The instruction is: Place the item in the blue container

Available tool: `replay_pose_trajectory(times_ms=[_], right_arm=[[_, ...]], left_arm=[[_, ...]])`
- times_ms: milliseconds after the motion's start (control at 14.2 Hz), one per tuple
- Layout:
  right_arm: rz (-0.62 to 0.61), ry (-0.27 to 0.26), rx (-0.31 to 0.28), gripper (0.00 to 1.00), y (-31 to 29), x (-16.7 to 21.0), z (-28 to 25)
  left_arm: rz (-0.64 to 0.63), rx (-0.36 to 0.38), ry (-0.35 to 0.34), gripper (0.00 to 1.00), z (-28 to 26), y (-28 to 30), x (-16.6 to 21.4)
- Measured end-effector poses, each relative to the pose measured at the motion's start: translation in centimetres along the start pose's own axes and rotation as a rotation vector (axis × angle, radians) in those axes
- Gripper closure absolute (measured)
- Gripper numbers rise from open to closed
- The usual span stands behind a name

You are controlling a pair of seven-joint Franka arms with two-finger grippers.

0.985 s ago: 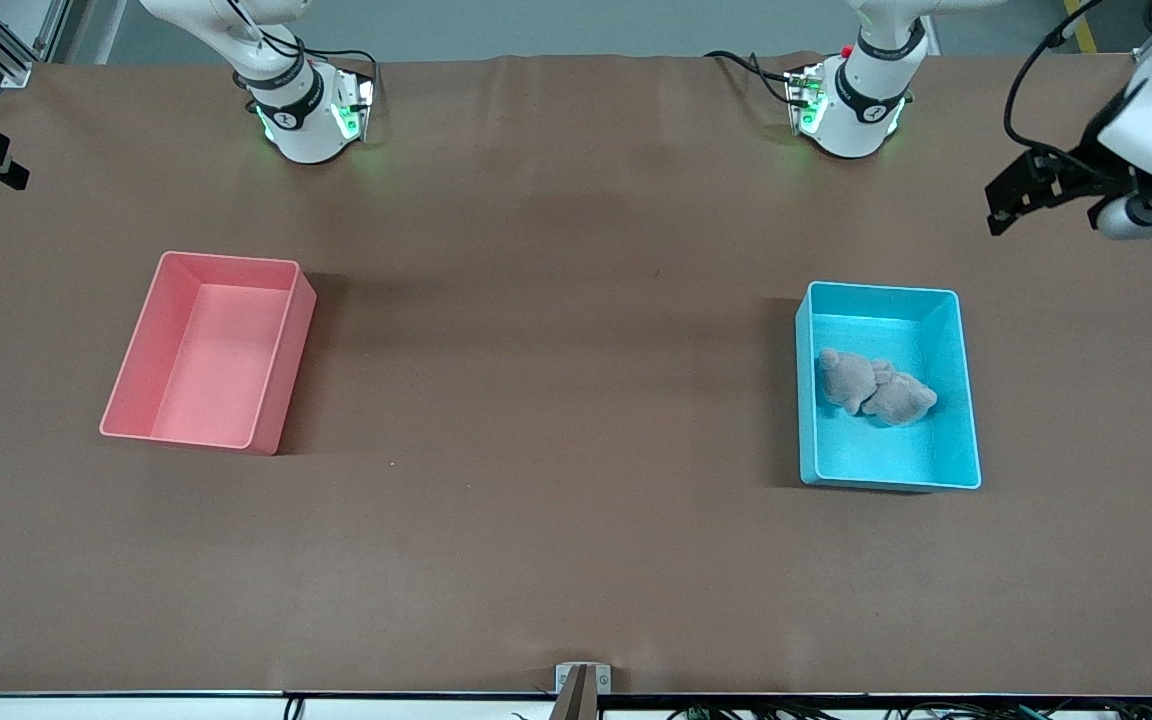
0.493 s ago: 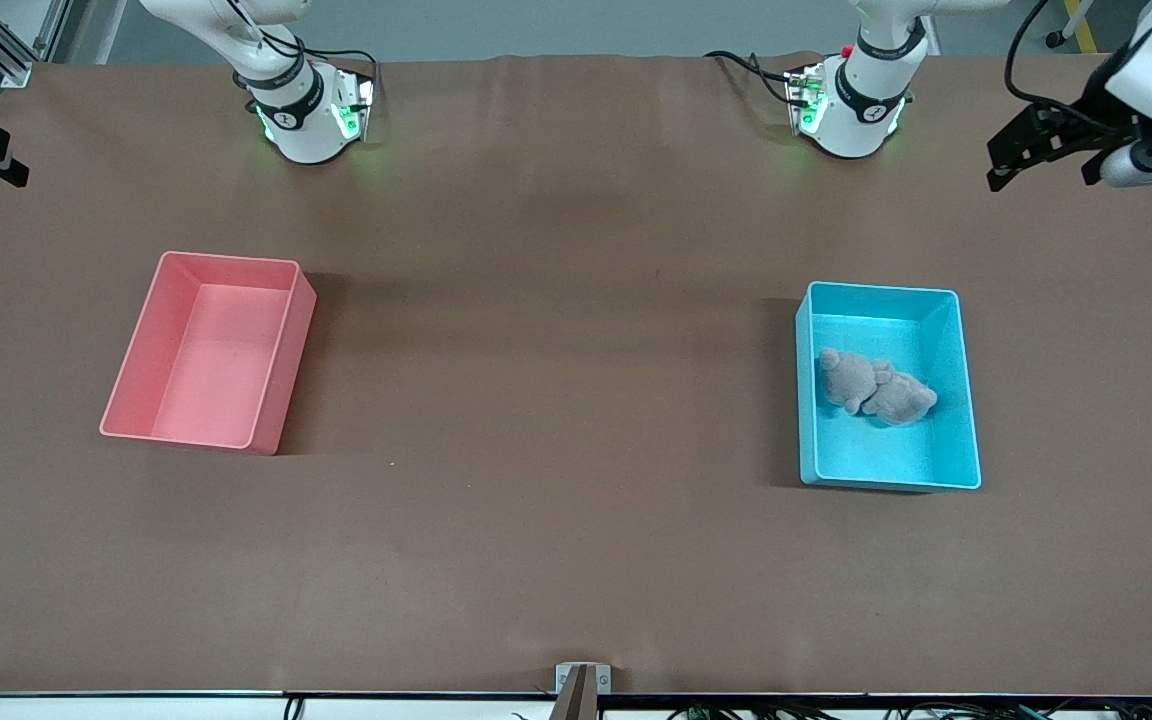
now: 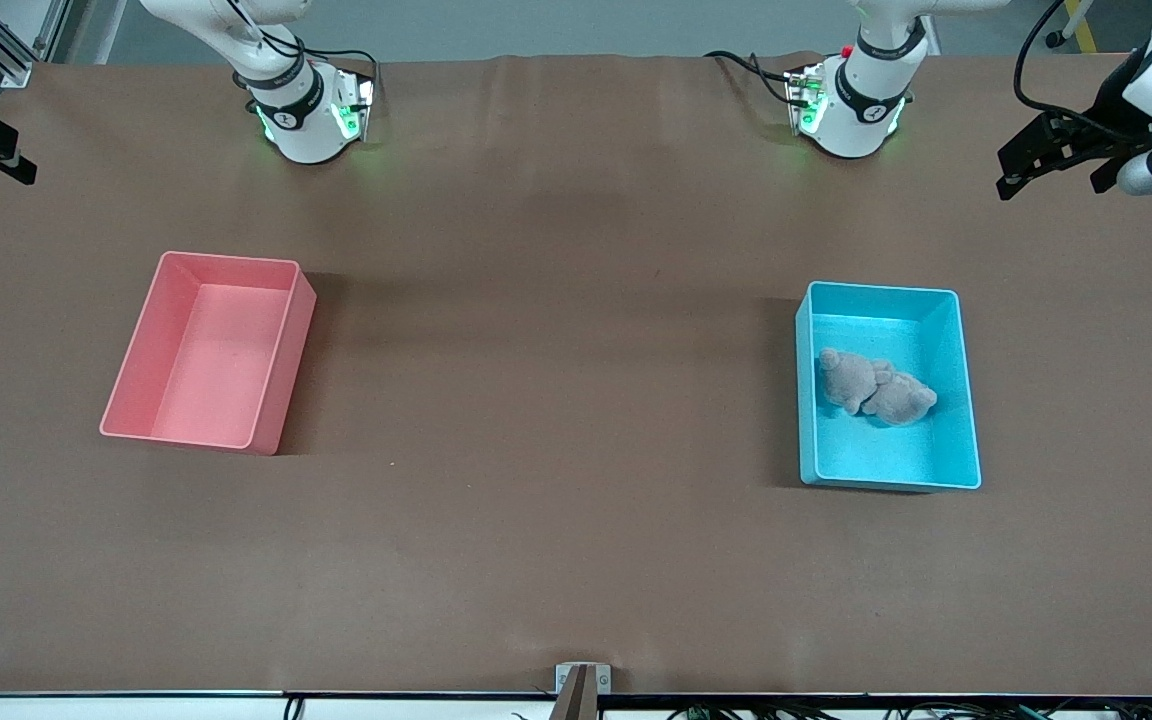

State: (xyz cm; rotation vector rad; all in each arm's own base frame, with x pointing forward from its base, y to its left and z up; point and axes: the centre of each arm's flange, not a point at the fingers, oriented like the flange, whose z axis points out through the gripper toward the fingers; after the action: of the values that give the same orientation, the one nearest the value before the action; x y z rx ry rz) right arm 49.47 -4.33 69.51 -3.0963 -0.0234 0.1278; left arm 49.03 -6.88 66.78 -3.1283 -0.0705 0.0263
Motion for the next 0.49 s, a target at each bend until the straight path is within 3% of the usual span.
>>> replay_pose_trajectory(times_ms=[493], right_arm=[[-0.002, -0.007, 0.0, 0.0, -0.14, -0.08, 0.05]], left_arm=[[0.022, -0.001, 0.0, 0.0, 0.12, -0.1, 0.39]])
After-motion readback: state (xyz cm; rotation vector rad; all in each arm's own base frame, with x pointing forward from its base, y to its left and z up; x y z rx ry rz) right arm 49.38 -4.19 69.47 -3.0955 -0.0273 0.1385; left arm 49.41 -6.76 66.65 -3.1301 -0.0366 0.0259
